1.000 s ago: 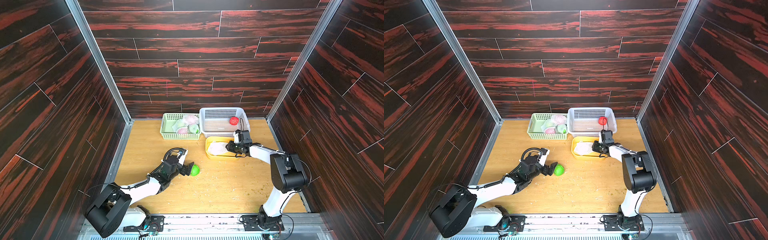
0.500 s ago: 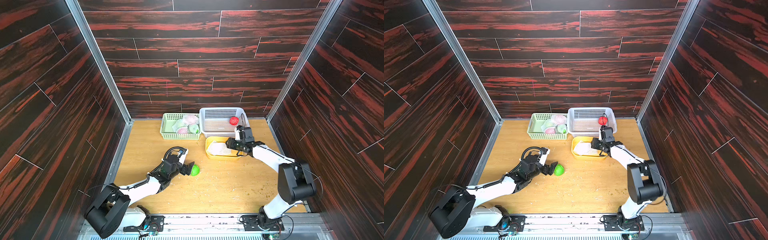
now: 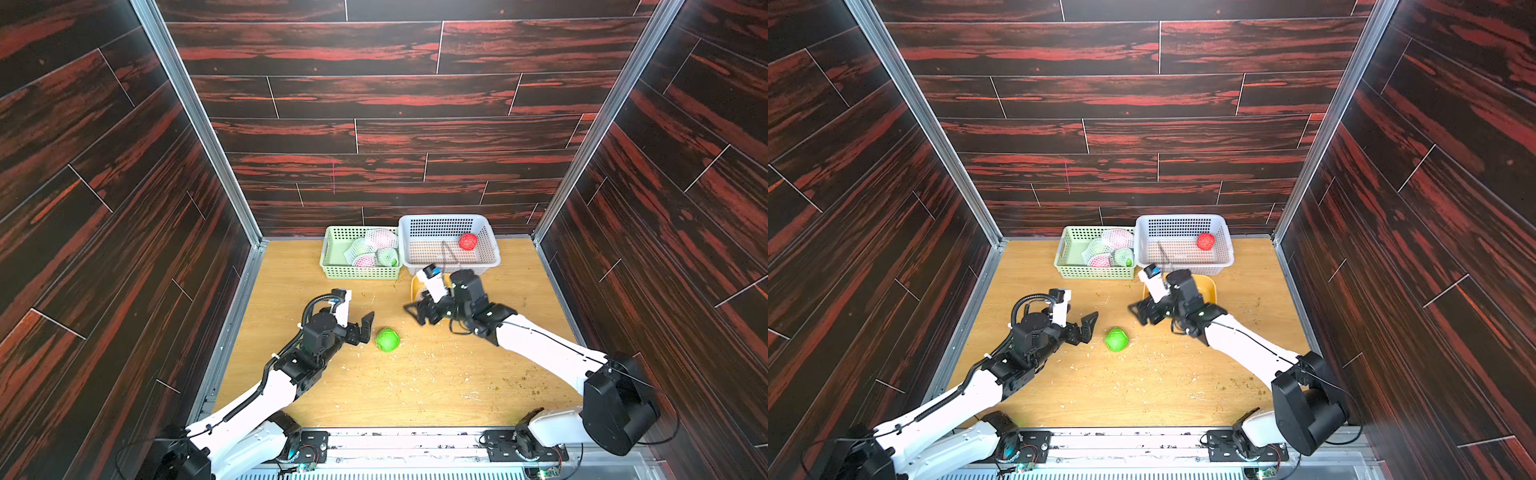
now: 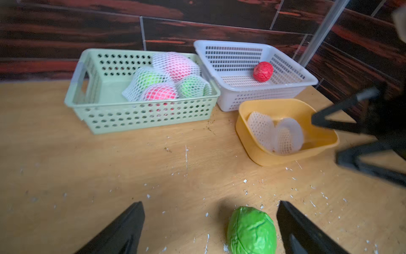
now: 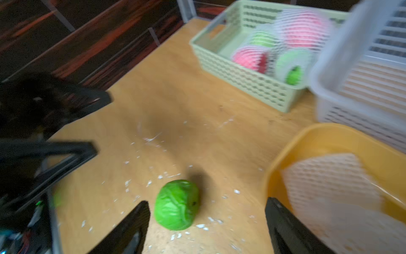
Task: Remove foam nets from apples
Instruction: Place the foam net into the storage box, then pick up the apple from the center of the board.
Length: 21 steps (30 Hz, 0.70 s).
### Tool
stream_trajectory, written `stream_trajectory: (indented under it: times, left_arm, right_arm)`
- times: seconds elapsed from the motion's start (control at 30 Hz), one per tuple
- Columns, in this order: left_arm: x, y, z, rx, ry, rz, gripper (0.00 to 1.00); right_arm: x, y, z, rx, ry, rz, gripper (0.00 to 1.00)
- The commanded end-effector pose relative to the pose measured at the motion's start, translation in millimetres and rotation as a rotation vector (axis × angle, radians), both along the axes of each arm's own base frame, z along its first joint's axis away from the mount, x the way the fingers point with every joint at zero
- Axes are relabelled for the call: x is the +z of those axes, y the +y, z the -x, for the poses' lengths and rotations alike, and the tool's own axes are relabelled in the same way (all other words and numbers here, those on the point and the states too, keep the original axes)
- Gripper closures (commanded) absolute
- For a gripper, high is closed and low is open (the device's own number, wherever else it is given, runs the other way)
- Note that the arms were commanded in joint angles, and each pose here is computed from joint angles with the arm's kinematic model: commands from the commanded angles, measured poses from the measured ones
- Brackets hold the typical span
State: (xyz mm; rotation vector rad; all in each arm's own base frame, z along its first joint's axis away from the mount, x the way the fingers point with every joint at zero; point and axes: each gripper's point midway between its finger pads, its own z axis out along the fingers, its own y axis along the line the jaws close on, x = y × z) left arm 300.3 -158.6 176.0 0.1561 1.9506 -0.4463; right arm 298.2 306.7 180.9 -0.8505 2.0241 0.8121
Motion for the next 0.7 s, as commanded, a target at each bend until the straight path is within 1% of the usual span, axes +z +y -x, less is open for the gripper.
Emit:
stream_trajectory:
  times: [0.0, 0.07, 0.13, 0.27, 0.47, 0.6, 0.67]
  left_arm:
    - [-30, 30, 9, 0.186, 0.137, 0.084, 0.0]
    - [-39, 37, 13, 0.219, 0.168, 0.083, 0.0]
    - [-45, 42, 16, 0.237, 0.18, 0.076, 0.0]
    - [-52, 41, 18, 0.221, 0.199, 0.057, 0.0]
    - [-66, 39, 17, 0.223, 0.229, 0.035, 0.0]
    - [-72, 37, 13, 0.218, 0.245, 0.021, 0.0]
    - [-73, 35, 12, 0.211, 0.247, 0.012, 0.0]
  right_arm:
    - [-16, 24, 22, 0.193, -0.039, -0.038, 0.13]
    - [-32, 33, 28, 0.213, -0.073, 0.014, 0.08]
    - [-49, 43, 27, 0.214, -0.073, 0.076, 0.07]
    - [-74, 53, 18, 0.175, -0.031, 0.132, 0.06]
    - [-101, 64, 18, 0.174, 0.037, 0.164, 0.06]
    - [-132, 68, 20, 0.164, 0.085, 0.261, 0.06]
    - [-140, 68, 22, 0.165, 0.093, 0.275, 0.06]
